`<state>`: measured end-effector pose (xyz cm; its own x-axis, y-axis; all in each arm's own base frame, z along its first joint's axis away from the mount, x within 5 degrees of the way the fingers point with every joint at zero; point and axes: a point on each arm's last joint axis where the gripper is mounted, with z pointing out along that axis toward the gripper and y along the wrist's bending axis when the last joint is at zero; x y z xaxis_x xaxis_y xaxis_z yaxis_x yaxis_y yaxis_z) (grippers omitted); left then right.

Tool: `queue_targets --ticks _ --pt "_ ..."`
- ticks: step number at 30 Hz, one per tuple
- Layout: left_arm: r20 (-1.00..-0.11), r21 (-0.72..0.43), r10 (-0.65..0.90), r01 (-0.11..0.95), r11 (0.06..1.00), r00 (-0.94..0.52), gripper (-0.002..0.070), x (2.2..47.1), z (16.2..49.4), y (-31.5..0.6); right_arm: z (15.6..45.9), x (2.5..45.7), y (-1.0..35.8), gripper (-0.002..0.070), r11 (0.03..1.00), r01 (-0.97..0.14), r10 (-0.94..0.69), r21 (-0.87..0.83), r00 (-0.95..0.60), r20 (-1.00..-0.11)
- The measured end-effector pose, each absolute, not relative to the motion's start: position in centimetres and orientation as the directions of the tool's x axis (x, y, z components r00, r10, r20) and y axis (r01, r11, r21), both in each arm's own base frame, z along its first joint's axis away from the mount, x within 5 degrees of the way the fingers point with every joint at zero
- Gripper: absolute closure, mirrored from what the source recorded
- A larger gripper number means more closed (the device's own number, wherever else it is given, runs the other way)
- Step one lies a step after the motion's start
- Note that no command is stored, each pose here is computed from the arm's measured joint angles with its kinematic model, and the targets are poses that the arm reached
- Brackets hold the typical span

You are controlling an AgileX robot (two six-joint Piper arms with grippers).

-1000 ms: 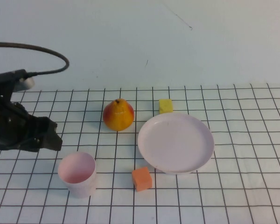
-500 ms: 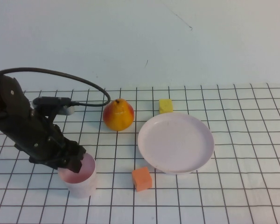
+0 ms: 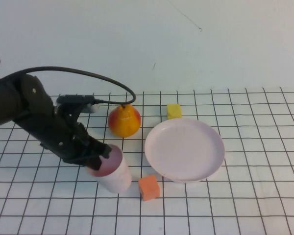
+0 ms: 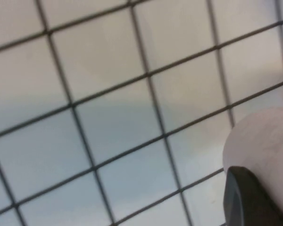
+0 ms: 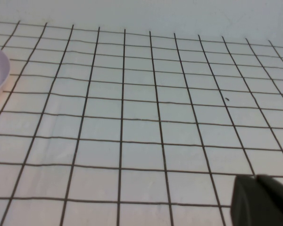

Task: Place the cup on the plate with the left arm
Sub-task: Place the cup on the plate

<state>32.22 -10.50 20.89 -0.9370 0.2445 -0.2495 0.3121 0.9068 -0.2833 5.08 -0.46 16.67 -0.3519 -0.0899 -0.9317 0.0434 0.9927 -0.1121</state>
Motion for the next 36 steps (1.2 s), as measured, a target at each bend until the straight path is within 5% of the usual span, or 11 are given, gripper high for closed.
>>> queue_targets --ticks 11,24,33,36 --pt "-0.538 -0.289 0.293 0.5 0.816 -0.79 0.0664 35.1 26.8 -19.5 16.7 5.1 -0.5 0.0678 0.993 0.043 -0.09 -0.112 -0.352 -0.932" --pt "-0.395 -0.171 0.392 0.485 0.857 -0.831 0.0659 41.0 21.6 -25.7 16.7 5.1 -0.5 0.0678 0.993 0.043 -0.09 -0.112 -0.352 -0.932" --pt "-0.387 -0.158 0.417 0.505 0.849 -0.822 0.0357 41.5 21.6 -27.2 16.7 5.1 -0.5 0.0678 0.993 0.043 -0.09 -0.112 -0.352 -0.932" --pt "-0.39 -0.113 0.436 0.512 0.852 -0.811 0.0331 41.8 23.0 -26.8 16.7 5.1 -0.5 0.0678 0.993 0.043 -0.09 -0.112 -0.352 -0.932"
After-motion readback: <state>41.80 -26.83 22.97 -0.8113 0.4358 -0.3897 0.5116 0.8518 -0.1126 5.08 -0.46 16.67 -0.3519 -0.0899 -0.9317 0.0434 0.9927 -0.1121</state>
